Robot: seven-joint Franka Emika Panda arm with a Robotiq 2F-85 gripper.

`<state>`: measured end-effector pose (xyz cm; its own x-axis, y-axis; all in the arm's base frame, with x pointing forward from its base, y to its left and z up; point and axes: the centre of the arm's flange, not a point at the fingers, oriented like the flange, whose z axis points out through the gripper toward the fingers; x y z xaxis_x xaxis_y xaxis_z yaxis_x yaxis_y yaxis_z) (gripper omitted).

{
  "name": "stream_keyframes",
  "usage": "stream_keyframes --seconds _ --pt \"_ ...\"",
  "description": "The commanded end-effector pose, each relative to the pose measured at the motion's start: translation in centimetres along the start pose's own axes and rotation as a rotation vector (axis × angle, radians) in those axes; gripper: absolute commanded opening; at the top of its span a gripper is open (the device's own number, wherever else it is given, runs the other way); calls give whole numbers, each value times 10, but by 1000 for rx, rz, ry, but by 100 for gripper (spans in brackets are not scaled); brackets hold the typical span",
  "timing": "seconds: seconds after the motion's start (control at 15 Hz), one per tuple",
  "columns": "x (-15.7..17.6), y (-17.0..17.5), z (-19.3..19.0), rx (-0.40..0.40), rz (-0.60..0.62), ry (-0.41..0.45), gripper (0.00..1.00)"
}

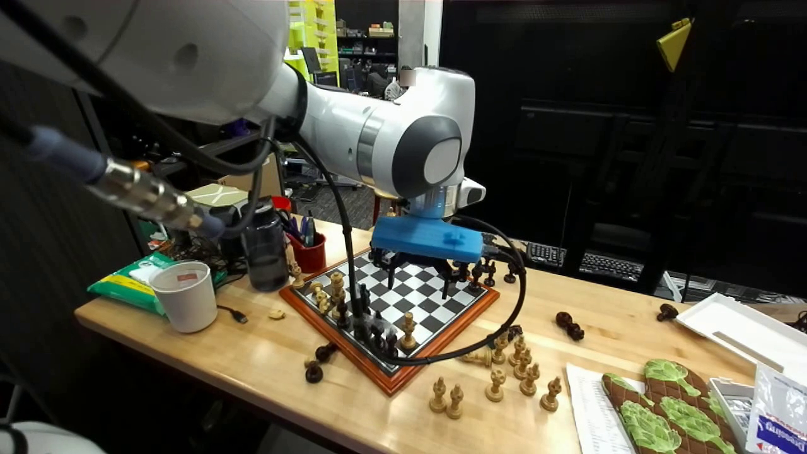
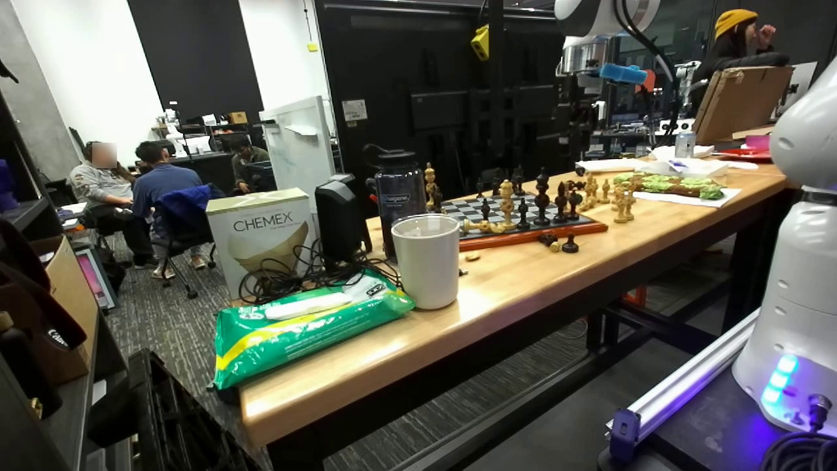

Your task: Put one of the beige chess pieces on the chess board

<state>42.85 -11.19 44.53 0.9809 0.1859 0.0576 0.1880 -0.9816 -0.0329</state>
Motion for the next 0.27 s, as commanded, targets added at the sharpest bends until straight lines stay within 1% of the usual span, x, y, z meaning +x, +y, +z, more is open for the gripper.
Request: stream_keyframes --seconds 0.0,0.07,0.2 --pt "-19 -6 -24 -21 56 -22 100" --pt "-6 0 -9 -12 34 -9 100" --pt "-7 -1 -11 -12 36 -8 100"
